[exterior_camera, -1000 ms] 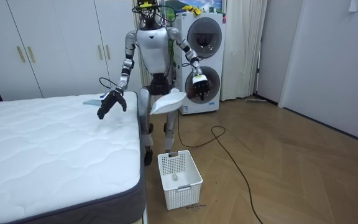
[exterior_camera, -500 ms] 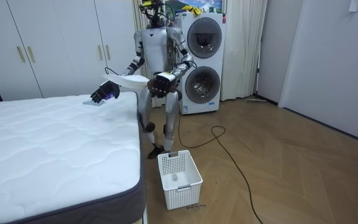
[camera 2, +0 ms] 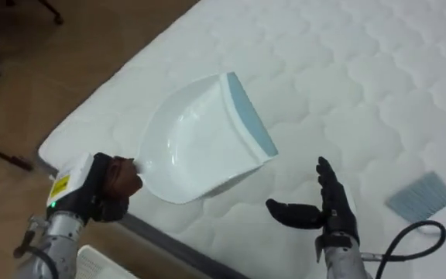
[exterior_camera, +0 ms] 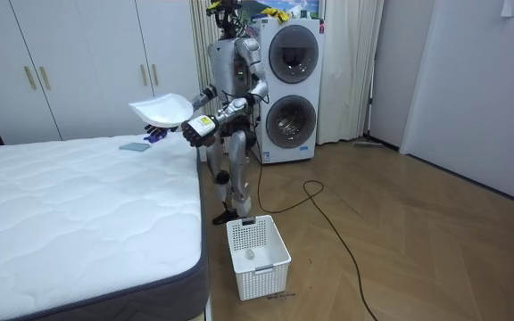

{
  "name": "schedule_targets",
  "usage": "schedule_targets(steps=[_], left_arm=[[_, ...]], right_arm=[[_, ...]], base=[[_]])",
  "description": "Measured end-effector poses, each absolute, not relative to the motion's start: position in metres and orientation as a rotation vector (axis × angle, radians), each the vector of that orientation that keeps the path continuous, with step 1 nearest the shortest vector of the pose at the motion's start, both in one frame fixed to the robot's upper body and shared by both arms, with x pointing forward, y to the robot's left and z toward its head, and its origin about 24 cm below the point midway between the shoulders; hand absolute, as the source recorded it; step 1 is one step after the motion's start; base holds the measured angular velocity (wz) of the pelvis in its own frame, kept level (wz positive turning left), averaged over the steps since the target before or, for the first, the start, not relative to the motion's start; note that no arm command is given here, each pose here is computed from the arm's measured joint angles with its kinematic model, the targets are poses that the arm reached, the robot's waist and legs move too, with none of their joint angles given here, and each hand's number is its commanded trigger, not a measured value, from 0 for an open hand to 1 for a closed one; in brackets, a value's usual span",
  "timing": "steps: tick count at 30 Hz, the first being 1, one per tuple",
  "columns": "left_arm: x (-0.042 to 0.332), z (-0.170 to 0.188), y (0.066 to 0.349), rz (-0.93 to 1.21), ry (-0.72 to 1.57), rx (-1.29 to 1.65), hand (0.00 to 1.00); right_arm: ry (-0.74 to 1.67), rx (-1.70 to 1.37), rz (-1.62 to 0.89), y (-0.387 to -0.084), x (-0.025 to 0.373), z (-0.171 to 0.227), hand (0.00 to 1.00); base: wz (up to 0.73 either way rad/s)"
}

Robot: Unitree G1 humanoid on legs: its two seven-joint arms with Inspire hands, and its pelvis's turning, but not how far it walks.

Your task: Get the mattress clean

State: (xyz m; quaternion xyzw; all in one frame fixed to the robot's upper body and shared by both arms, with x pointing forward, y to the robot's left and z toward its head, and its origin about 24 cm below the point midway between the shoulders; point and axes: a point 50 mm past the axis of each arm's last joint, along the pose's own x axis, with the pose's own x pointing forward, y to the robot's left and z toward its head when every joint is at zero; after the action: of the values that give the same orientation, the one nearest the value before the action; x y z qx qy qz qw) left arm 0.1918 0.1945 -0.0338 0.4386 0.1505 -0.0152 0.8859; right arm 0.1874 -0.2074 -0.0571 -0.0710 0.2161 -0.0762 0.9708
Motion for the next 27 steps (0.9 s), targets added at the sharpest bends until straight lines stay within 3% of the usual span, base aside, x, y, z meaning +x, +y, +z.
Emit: schedule_targets(steps=[9,23,24,25,26,27], left_arm=[[0.187,-0.036,0.194,0.057,0.373,0.538,1.0],[0.189,-0.034,0.18,0.028,0.336,0.4,1.0],[0.189,-0.034,0.18,0.028,0.335,0.4,0.72],[0.189,-0.034,0.18,0.028,0.335,0.4,0.62],[0.189,-0.034,0.18,0.028,0.335,0.401,0.0],[0.189,-0.034,0.18,0.028,0.335,0.401,0.0]], right_arm=[[0.419,-0.126,-0.133,-0.207,0.189,-0.052,0.0],[0.409,-0.097,-0.108,-0.199,0.19,-0.051,0.0],[0.409,-0.096,-0.106,-0.198,0.19,-0.051,0.0],[0.409,-0.096,-0.103,-0.198,0.19,-0.051,0.0],[0.408,-0.094,-0.097,-0.198,0.19,-0.051,0.0],[0.408,-0.094,-0.095,-0.198,0.191,-0.051,0.0]], base=[[-0.92],[-0.25],[-0.06],[-0.05],[-0.05],[-0.05]])
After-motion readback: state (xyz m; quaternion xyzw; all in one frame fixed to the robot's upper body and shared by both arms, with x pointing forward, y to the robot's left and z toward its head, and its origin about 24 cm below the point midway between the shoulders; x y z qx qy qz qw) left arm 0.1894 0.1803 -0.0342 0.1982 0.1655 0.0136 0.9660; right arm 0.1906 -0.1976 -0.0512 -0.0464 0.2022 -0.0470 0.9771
